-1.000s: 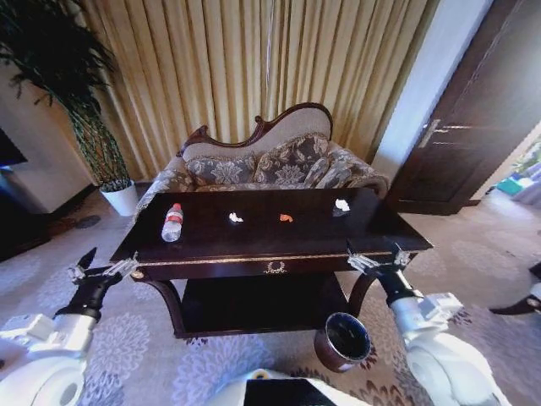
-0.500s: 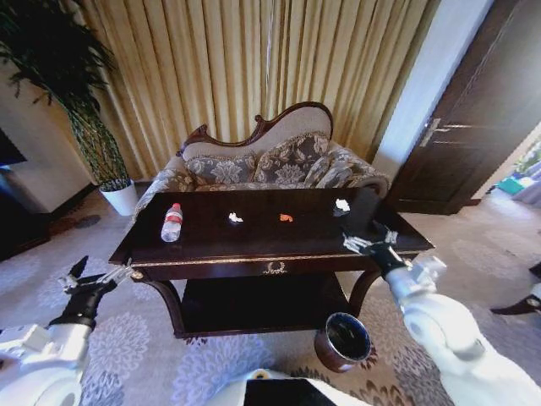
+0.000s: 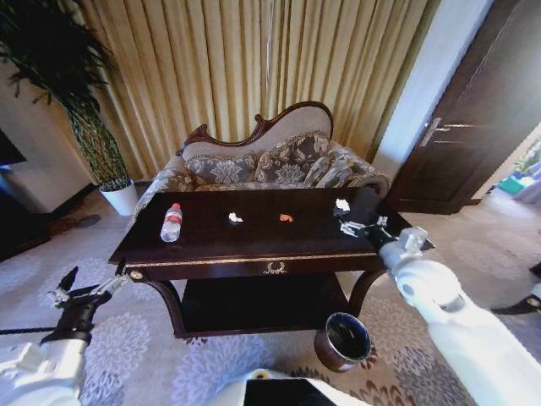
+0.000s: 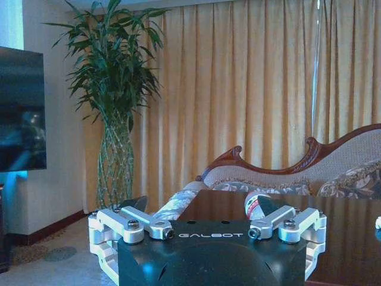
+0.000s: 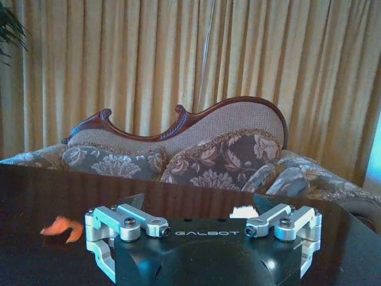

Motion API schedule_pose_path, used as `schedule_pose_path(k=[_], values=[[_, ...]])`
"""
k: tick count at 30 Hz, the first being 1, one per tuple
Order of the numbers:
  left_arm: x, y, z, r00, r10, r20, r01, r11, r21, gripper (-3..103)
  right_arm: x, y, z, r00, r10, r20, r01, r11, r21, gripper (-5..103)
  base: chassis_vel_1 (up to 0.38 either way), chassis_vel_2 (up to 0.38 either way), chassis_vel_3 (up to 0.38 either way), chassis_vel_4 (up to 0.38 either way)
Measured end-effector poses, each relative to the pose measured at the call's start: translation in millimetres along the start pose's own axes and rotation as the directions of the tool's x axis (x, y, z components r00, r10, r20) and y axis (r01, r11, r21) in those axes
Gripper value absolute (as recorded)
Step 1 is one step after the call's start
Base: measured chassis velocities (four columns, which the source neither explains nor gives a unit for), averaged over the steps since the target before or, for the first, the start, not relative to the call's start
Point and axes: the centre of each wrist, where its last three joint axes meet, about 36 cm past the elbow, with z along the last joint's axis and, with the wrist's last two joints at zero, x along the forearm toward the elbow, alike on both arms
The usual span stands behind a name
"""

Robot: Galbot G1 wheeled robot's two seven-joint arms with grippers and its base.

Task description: Move to the front of the table and place the trash on the table into the trash bin.

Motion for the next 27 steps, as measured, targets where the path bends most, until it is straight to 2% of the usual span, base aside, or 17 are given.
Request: schedule_pose_path(k=[7, 10, 18, 23, 27], values=[[1.3, -0.8, 1.0, 1.0, -0.003, -0.003, 0.003, 1.0, 0.005, 100, -41.7, -13.2, -19.2, 1.0, 0.0, -0.02, 0.0, 1.0, -0.003, 100, 0.0, 0.0, 0.0, 0.0], [2.8, -1.1, 1.8, 1.0, -0.009, -0.007, 0.009, 1.0, 0.009, 100, -67.5, -19.1, -25.9, 0.997, 0.01, -0.076, -0.012, 0.999, -0.034, 100, 0.0, 0.0, 0.0, 0.0], [2.9, 0.5, 0.9, 1.0, -0.015, -0.001, 0.015, 1.0, 0.001, 100, -104.9, -13.5, -25.7, 0.988, 0.018, -0.152, -0.029, 0.997, -0.072, 100, 0.0, 0.0, 0.0, 0.0], [1.6, 2.5, -1.1, 1.0, -0.014, 0.007, 0.014, 1.0, -0.011, 100, -145.5, -9.6, -31.5, 0.986, 0.05, -0.162, -0.065, 0.994, -0.092, 100, 0.0, 0.0, 0.0, 0.0], [0.7, 4.2, 0.7, 1.0, -0.018, 0.004, 0.018, 1.0, -0.013, 100, -172.5, -18.8, -32.7, 0.978, 0.102, -0.182, -0.119, 0.989, -0.088, 100, 0.0, 0.0, 0.0, 0.0]])
